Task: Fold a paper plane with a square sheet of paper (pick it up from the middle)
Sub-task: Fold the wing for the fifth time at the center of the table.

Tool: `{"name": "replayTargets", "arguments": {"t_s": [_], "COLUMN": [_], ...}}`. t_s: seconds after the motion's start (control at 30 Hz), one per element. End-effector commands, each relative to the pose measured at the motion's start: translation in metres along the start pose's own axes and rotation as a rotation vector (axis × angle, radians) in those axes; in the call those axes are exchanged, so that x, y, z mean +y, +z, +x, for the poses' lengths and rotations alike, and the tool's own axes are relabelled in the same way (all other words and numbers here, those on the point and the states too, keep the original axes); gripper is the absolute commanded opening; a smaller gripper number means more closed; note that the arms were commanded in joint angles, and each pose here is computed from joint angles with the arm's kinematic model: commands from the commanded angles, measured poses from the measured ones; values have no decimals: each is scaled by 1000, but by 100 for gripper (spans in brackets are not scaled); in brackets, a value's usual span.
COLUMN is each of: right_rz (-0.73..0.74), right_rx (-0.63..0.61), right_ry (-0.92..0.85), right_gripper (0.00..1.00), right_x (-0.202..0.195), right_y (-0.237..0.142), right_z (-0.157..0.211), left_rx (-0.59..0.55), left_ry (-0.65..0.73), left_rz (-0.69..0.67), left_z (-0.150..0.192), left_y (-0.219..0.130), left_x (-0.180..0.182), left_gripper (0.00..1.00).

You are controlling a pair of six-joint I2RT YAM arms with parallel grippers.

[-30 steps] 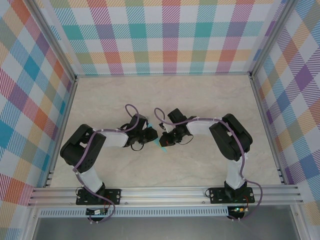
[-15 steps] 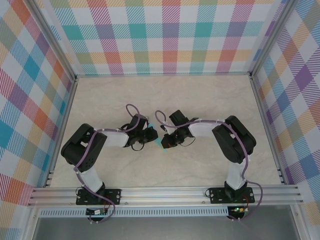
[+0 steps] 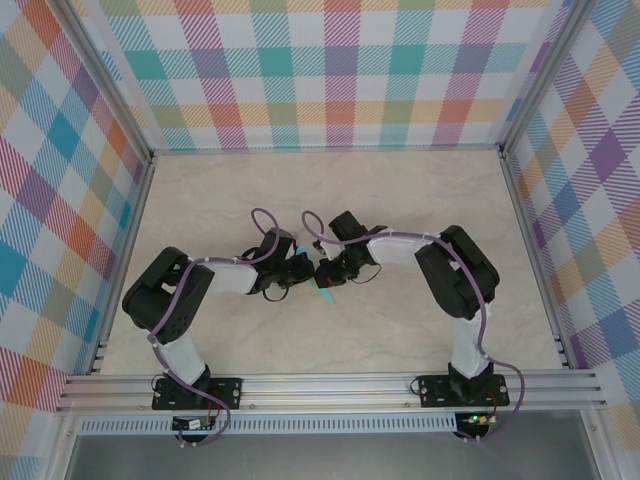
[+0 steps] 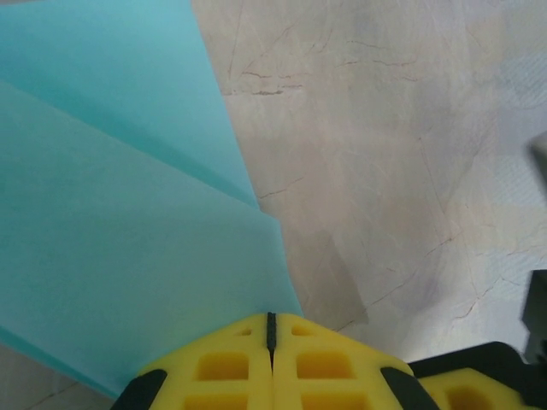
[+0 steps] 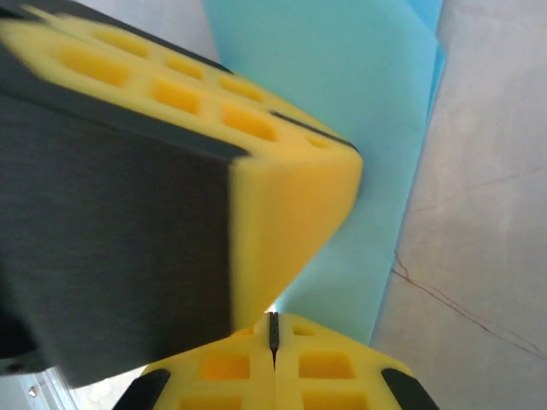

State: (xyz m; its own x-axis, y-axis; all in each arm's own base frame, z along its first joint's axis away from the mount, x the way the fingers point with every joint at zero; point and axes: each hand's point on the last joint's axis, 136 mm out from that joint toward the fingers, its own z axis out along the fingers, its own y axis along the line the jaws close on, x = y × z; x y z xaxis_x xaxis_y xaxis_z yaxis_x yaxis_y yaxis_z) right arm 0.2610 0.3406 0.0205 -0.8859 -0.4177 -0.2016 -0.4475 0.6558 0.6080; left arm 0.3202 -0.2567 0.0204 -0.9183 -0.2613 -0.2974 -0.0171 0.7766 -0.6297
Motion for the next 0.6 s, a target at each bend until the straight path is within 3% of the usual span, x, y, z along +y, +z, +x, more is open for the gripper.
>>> {"name": "replayTargets", "arguments": {"t_s": [0.0, 0.3, 0.57], "right_rz": [-14, 7, 49], "right_rx": [50, 148, 181], "right_ry": [21, 82, 154], "right_gripper": [0, 0, 0], "right_x": [-1, -14, -24], "right_y": [9, 1, -9], "right_z": [13, 74, 115], "left_rx": [38, 34, 31], "left_ry": [-47, -91, -92], "left_rz": [-118, -207, -209], "left_z": [13, 18, 17], "left_y": [8, 9, 9], "left_x": [35, 56, 57], "left_gripper": [0, 0, 0]}}
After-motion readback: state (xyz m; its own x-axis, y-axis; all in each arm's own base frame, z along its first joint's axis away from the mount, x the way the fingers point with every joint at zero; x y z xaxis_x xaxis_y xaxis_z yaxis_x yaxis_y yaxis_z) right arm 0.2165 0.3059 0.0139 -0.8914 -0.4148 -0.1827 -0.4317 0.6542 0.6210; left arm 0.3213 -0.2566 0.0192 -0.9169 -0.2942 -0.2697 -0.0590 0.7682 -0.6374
